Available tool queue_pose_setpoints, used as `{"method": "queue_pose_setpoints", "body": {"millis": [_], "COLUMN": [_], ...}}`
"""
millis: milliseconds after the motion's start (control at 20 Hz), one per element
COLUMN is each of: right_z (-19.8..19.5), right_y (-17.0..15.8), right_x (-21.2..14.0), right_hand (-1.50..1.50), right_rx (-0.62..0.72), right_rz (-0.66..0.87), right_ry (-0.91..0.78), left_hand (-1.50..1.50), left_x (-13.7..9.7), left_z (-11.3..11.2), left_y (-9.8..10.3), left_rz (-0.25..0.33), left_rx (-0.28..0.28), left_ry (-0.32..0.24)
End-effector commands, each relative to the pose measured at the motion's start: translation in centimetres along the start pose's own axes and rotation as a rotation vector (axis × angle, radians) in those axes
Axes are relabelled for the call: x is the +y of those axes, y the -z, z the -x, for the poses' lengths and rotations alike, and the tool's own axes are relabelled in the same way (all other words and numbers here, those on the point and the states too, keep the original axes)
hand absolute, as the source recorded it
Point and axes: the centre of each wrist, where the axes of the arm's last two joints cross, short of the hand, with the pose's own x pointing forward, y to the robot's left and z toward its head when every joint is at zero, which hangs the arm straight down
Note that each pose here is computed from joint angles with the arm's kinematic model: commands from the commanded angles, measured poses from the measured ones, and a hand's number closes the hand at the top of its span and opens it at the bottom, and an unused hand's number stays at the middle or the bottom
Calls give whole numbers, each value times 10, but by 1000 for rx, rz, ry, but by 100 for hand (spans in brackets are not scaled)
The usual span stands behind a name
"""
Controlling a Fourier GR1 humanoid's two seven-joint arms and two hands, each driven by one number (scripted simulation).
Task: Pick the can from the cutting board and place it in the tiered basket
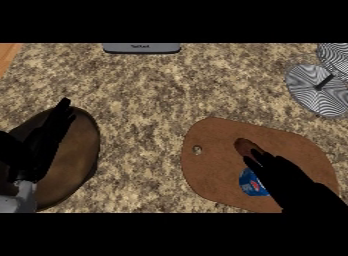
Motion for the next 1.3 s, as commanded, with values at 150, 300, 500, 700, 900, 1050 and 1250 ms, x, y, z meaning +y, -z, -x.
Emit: {"method": "queue_pose_setpoints", "body": {"millis": [150, 300, 500, 700, 900, 1050, 1250], "right_z": [-14, 9, 19, 26, 32, 47, 54], "right_y": [39, 55, 47, 66, 46, 70, 64], "right_x": [33, 47, 65, 61, 70, 61, 64], "right_hand": [-150, -150, -150, -150, -150, -150, 150], "right_rx": [91, 102, 105, 103, 96, 125, 102], "right_rz": [-2, 9, 60, 114, 113, 37, -83], "right_ry": [-65, -65, -84, -111, -117, -138, -127], "left_hand": [0, 0, 0, 0, 0, 0, 0], "left_x": [7, 0, 13, -12, 14, 11, -4], "left_z": [-1, -17, -1, 3, 0, -4, 6], "left_y": [3, -9, -6, 0, -1, 2, 2], "left_rz": [1, 21, -1, 6, -13, 6, 1], "left_rx": [-12, -5, 0, -17, -7, 3, 5], "left_ry": [1, 6, 3, -12, 0, 8, -4]}}
